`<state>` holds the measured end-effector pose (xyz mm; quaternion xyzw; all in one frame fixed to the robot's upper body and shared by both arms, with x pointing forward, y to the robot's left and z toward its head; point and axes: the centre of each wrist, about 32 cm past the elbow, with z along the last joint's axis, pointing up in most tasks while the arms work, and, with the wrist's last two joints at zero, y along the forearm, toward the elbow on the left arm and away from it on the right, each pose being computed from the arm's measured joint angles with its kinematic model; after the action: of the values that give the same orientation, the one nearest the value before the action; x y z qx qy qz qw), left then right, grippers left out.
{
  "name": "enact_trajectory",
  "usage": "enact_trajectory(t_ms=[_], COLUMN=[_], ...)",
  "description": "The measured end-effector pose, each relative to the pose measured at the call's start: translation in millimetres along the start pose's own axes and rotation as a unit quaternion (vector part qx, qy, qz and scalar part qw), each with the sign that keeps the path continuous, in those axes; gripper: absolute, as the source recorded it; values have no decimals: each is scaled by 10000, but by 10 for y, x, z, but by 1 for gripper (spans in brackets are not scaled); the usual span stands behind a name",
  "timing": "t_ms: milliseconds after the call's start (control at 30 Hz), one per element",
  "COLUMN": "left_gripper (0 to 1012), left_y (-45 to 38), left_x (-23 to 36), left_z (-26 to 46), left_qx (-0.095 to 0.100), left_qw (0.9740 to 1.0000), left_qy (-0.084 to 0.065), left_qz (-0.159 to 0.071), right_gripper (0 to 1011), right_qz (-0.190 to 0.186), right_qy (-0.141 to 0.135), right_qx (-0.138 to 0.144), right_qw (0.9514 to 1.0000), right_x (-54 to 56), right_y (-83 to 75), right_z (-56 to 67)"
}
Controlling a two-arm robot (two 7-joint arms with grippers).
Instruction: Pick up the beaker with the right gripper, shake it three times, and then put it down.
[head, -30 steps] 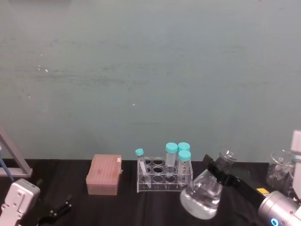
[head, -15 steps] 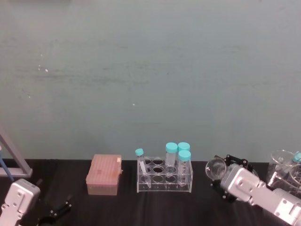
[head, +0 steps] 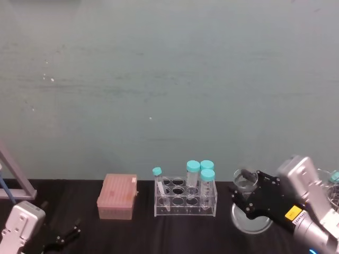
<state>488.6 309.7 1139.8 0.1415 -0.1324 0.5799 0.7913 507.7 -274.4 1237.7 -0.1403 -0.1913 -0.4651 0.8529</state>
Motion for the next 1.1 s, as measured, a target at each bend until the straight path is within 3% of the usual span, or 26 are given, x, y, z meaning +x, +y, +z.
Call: enact_trajectory(t_ms=[67,100,167,200,233,300,567,1100], left_gripper=[1000,1000,1000,1000,1000,1000,1000,1000], left_y=[0,0,0,0,0,0,0,0], left_x=[0,0,0,0,0,0,0,0], left_z=[0,0,0,0,0,0,0,0], left_qx=[0,0,0,0,0,0,0,0], left_qw=[10000,10000,10000,10000,10000,10000,10000,10000], left_qy=[0,0,0,0,0,0,0,0], left_qz=[0,0,0,0,0,0,0,0], right_gripper=[449,449,449,449,449,449,449,449], right_qz=[-32,-48,-67,-67,-73,-55,-34,-77], right_qy=[446,868,1348,1348,1566,1740,1964,1987], right_qx=[92,147,173,173,170,156,88,43], right_qw=[9990,9961,9907,9907,9875,9846,9805,9800], right_x=[-10,-23,-44,-44,-58,-72,-97,-106], right_y=[8,15,23,23,27,30,23,19], right_z=[-21,-48,-85,-85,-107,-129,-159,-159])
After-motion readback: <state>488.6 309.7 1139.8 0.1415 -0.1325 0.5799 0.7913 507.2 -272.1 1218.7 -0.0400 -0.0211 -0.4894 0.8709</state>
